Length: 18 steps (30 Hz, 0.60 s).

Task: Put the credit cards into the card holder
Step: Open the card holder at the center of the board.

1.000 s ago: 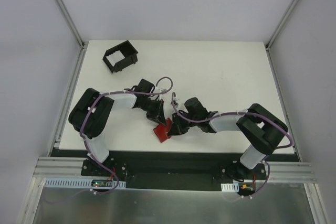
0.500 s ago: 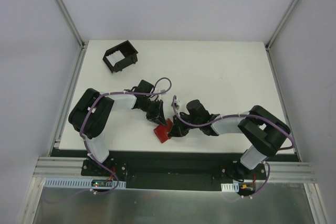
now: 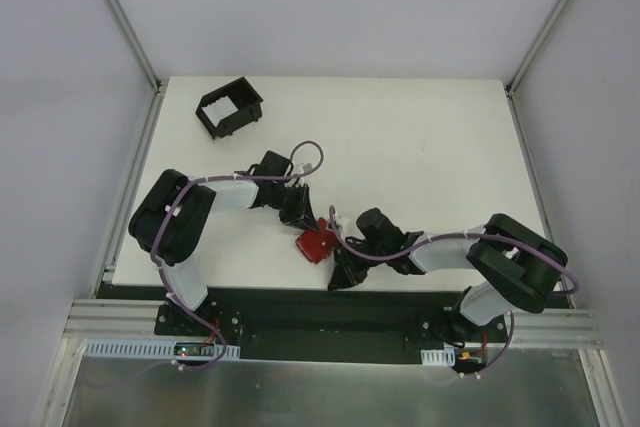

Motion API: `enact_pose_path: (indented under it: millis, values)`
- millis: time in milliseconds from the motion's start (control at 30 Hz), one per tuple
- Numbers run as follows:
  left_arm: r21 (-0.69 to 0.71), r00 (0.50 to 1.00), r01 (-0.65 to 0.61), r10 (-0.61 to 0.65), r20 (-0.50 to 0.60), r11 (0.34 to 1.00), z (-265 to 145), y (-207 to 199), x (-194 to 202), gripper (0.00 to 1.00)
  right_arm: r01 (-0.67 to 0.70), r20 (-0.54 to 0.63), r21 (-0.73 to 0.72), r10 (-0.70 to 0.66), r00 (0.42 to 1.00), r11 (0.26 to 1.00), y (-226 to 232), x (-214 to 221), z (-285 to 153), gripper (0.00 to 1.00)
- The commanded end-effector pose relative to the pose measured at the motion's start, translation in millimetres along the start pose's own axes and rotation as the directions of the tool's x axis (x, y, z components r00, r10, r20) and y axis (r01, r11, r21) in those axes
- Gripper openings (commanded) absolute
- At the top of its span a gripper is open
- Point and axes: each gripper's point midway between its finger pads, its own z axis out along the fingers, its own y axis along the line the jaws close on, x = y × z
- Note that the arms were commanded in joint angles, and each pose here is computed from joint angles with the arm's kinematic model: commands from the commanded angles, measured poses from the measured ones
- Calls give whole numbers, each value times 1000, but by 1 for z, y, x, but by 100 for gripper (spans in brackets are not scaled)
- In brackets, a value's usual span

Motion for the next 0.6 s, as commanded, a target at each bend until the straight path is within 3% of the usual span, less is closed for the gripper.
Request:
enact_pose_path:
  millis: [0, 167, 433, 567]
  values:
    - [-222, 984, -49, 86, 156, 974, -5, 50, -24, 0, -65, -51, 111, 71, 996, 992, -17, 26, -12, 18]
    - [-224, 986, -46, 80, 145, 974, -8, 52, -8, 0, -137, 59, 187, 128, 990, 973, -32, 3, -23, 17]
    - [-260, 976, 60, -2, 219, 964, -12, 41, 8, 0, -240, 355, 404, 90, 930, 883, -32, -88, -60, 24]
    - [-292, 962, 142, -63, 267, 946, -9, 40, 16, 0, -231, 354, 464, 61, 933, 855, -22, -114, -51, 23]
